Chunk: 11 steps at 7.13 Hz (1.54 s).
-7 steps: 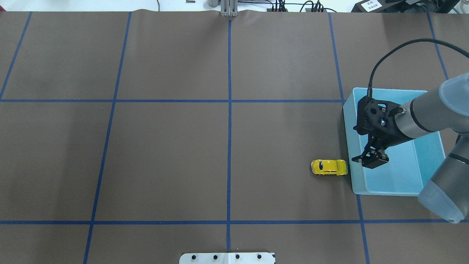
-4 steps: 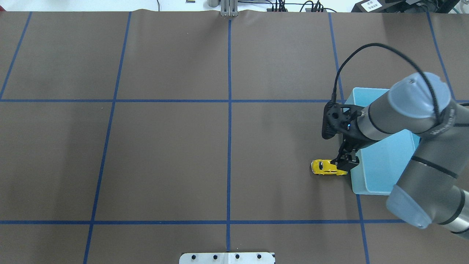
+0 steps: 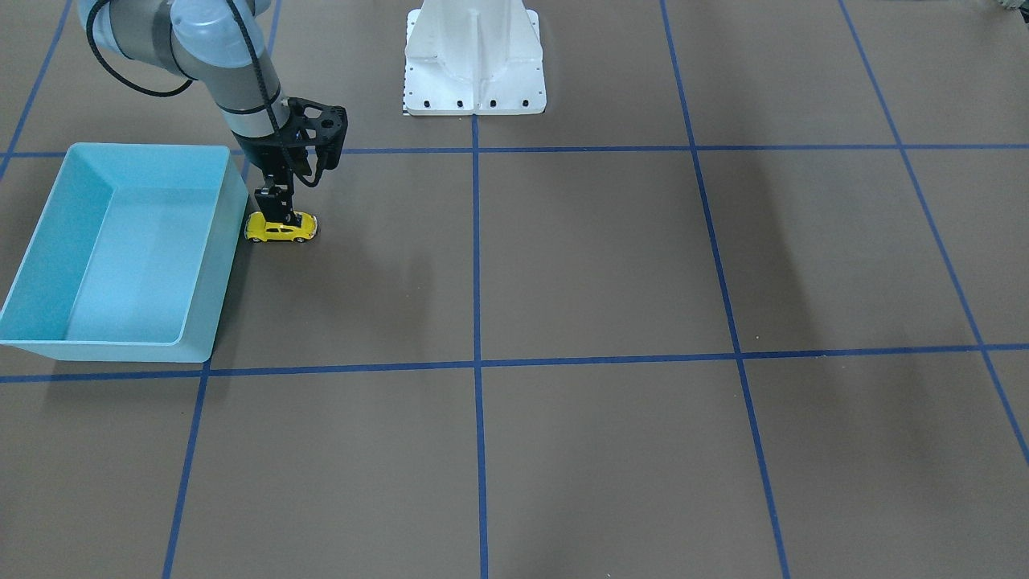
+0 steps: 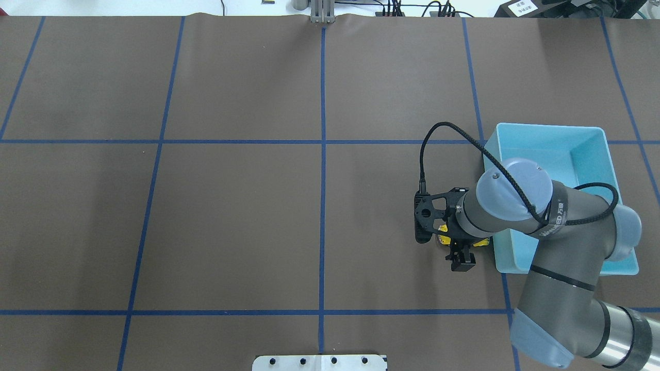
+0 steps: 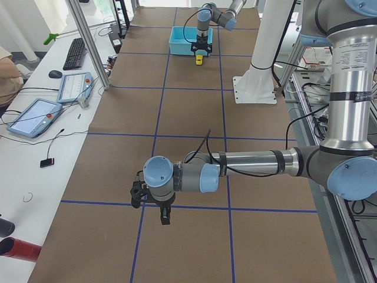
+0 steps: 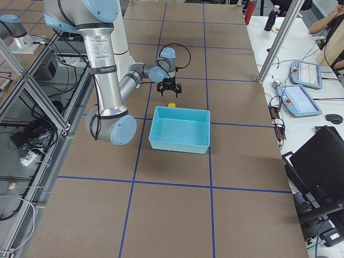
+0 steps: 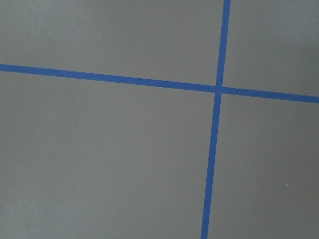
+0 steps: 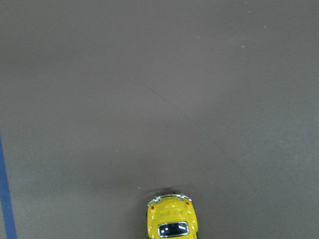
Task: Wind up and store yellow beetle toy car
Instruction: 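Lower the right gripper around the car and close on it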
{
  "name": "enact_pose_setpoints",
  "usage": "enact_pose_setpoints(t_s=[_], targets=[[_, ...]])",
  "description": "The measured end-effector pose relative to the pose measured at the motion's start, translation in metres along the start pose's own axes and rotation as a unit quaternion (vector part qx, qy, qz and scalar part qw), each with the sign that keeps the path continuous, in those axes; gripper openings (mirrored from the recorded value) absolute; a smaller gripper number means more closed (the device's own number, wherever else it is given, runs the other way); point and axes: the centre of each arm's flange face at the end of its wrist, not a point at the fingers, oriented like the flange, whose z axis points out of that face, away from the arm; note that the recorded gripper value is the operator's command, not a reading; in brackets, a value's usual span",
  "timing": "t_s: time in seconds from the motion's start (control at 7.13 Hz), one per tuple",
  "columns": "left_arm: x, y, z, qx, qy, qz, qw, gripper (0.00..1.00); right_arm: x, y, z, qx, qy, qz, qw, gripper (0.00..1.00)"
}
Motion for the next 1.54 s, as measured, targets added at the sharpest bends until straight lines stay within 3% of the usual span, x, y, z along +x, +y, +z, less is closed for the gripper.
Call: enact_pose_setpoints(t_s=[0.28,0.84,1.54], targets=[[0.0,0.0,0.0,0.0,0.0,0.0,1.0,1.0,-0.003,0.008,0.025,-0.001,0.007,-0.017,0.9998,1.0],[-0.001,0.001,0.001,-0.001,0.0,-0.001,1.0,1.0,0.016,0.02,0.022,0.004,0.008,-0.003,1.0,1.0],[-0.001,0.001,0.001,-0.001,-0.001,-0.002,1.0,1.0,-0.002,0.035,0.036,0.015,0.005,-0.016,0.9998,1.0]])
